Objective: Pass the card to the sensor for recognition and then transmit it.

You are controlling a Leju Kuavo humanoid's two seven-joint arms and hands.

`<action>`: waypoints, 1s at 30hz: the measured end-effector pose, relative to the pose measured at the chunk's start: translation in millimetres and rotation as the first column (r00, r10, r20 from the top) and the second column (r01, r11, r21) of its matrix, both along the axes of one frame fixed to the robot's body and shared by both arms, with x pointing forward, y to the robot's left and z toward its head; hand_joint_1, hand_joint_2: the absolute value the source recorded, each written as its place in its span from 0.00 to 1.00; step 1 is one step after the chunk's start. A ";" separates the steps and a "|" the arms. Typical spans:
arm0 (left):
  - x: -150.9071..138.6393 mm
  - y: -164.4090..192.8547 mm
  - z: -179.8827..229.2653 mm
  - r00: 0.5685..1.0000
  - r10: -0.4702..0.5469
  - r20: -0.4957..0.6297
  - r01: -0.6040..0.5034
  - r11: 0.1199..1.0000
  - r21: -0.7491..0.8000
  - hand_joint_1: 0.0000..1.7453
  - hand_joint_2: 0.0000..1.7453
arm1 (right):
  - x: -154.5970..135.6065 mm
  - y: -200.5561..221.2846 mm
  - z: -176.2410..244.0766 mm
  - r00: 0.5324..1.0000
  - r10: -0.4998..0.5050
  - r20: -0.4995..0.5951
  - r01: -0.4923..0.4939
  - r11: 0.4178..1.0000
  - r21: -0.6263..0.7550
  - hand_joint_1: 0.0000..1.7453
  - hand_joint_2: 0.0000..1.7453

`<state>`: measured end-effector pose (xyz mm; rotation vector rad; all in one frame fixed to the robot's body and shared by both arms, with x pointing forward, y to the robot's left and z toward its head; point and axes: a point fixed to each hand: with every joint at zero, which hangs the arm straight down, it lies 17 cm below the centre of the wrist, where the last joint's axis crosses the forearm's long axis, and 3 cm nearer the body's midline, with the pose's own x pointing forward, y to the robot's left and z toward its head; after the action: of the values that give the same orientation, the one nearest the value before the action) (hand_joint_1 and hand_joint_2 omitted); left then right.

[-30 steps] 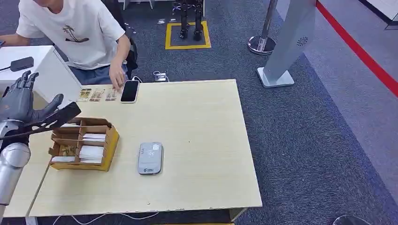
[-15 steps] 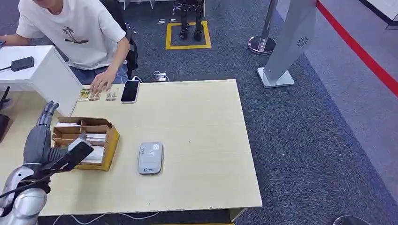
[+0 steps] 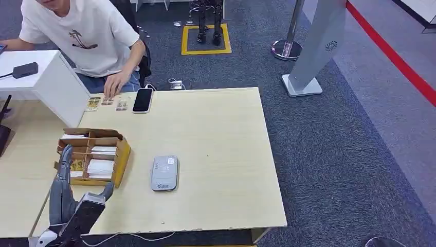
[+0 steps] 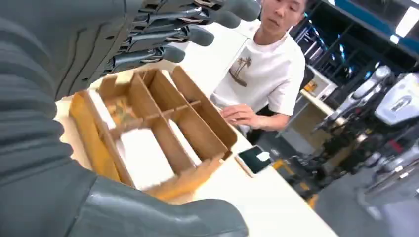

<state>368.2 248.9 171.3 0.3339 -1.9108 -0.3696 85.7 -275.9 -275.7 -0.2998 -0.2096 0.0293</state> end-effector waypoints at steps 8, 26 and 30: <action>-20.1 -9.6 4.5 0.998 0.050 0.029 -0.039 0.953 -0.302 0.00 1.00 | 0.0 -1.6 0.7 1.000 -0.004 0.004 0.004 1.000 -0.016 0.00 0.00; -23.1 -21.4 3.6 0.998 0.058 0.024 -0.046 0.939 -0.341 0.00 1.00 | -1.0 -4.2 0.8 1.000 -0.005 0.002 0.005 1.000 -0.025 0.00 0.00; -23.0 -23.0 2.7 0.998 0.055 0.021 -0.045 0.940 -0.338 0.00 1.00 | 0.0 -4.4 1.0 1.000 -0.005 0.008 0.005 1.000 -0.025 0.00 0.00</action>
<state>345.2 225.9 174.0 0.1587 -1.9499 0.0015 85.6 -280.3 -274.7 -0.3255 -0.2170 0.0257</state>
